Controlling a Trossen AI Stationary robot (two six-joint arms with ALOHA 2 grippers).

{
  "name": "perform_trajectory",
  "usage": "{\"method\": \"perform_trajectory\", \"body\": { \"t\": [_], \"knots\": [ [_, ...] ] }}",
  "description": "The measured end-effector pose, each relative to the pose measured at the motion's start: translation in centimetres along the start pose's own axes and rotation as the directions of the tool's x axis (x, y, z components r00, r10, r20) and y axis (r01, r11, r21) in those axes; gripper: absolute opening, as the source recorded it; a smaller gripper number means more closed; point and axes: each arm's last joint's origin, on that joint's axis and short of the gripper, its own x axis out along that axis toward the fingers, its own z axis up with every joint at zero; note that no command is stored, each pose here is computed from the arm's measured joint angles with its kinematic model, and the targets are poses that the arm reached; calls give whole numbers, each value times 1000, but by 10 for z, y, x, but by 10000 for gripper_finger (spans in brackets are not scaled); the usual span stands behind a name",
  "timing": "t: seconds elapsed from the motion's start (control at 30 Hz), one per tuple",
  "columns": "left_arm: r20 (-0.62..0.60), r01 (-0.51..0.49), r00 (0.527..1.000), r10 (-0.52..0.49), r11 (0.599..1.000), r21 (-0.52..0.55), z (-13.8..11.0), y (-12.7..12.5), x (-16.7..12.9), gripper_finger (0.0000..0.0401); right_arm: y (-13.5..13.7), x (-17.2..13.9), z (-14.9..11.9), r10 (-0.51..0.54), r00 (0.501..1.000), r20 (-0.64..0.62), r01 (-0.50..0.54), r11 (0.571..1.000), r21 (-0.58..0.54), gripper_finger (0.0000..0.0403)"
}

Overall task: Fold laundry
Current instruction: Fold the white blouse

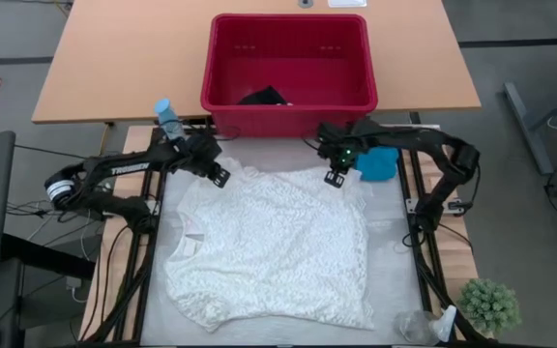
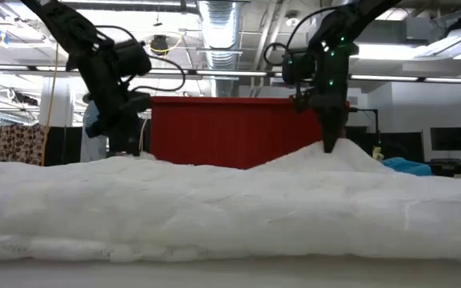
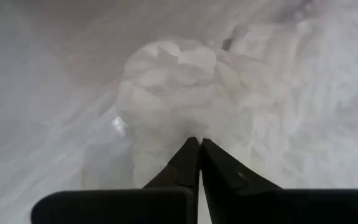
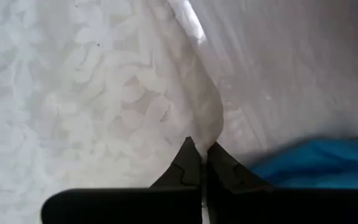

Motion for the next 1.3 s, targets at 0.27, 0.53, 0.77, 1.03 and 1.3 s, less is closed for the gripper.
{"method": "perform_trajectory", "body": {
  "t": [0.27,0.53,0.77,1.03,1.3],
  "knots": [
    [69,23,997,-23,1000,2,3,-11,-34,0,27,-26,-13,-17,999,28,18,1000,-19,21],
    [110,63,992,-63,998,4,-7,-23,-74,0,63,-51,-36,-45,998,37,46,999,-20,21],
    [71,142,987,-142,990,15,-31,-41,-98,0,109,-56,-51,-17,999,45,18,999,-26,21],
    [4,192,981,-192,981,36,-55,-66,-107,0,157,-61,-77,7,999,54,-7,1000,-16,21],
    [-129,203,974,-188,972,116,-78,-93,-91,0,194,-38,-89,-12,1000,9,12,1000,-20,21]
  ]
}}
